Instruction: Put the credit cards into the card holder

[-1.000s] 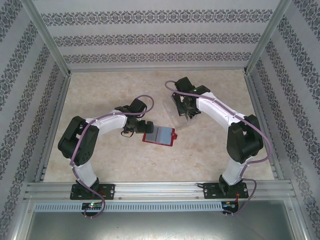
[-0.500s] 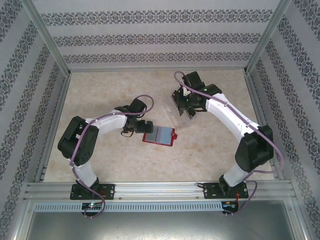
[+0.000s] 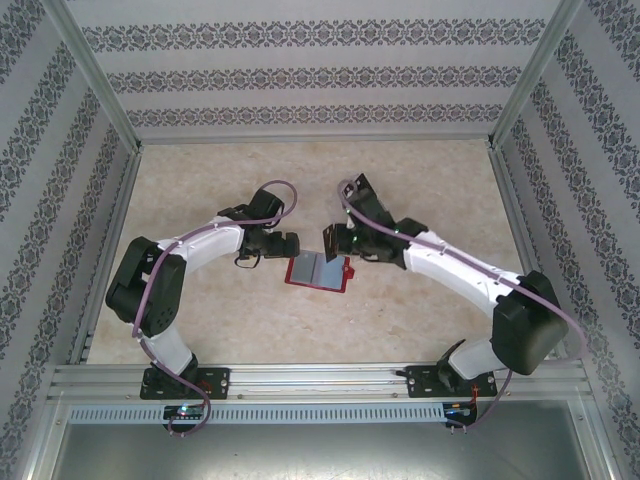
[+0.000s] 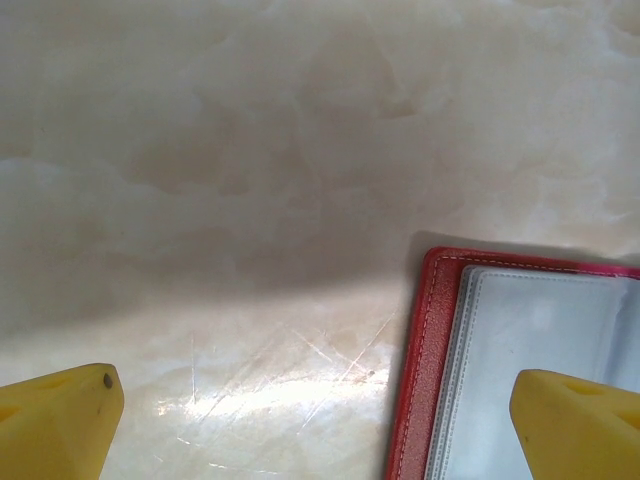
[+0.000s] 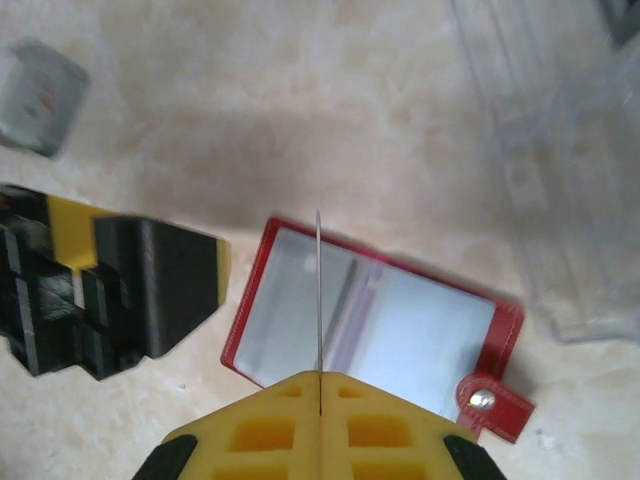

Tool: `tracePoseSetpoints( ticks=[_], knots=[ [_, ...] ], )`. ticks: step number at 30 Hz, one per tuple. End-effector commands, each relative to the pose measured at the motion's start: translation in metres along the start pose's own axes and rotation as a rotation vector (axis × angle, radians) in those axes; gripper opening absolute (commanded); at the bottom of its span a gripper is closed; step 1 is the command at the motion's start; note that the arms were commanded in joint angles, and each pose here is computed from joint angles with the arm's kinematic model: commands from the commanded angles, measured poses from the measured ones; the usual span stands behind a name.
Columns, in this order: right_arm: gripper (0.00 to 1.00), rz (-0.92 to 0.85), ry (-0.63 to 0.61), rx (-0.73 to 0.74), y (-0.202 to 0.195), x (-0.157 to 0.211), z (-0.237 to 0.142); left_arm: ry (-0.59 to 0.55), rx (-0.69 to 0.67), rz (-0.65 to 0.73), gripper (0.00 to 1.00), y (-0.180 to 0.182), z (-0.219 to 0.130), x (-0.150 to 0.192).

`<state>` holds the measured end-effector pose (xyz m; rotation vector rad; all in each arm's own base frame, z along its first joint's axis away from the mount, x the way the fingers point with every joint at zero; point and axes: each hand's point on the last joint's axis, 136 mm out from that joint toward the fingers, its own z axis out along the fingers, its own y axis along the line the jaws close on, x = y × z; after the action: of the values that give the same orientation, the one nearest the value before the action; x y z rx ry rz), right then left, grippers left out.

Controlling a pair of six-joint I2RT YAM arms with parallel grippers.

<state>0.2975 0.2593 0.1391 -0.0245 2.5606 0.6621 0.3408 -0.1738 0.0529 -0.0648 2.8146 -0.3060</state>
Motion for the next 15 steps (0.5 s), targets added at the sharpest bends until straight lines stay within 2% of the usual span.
tracePoseSetpoints(
  ticks=[1,8,15],
  knots=[
    [0.00,0.113,-0.158,-0.050,0.009,-0.016,-0.004,0.003,-0.013,0.009,1.00,0.005,-0.011,0.003],
    [0.00,0.229,-0.233,-0.086,0.000,0.006,0.011,0.029,-0.009,0.013,1.00,0.008,-0.006,0.012],
    [0.00,0.290,-0.251,-0.113,0.001,0.020,0.024,0.047,-0.013,0.016,1.00,0.010,0.000,0.017]
  ],
)
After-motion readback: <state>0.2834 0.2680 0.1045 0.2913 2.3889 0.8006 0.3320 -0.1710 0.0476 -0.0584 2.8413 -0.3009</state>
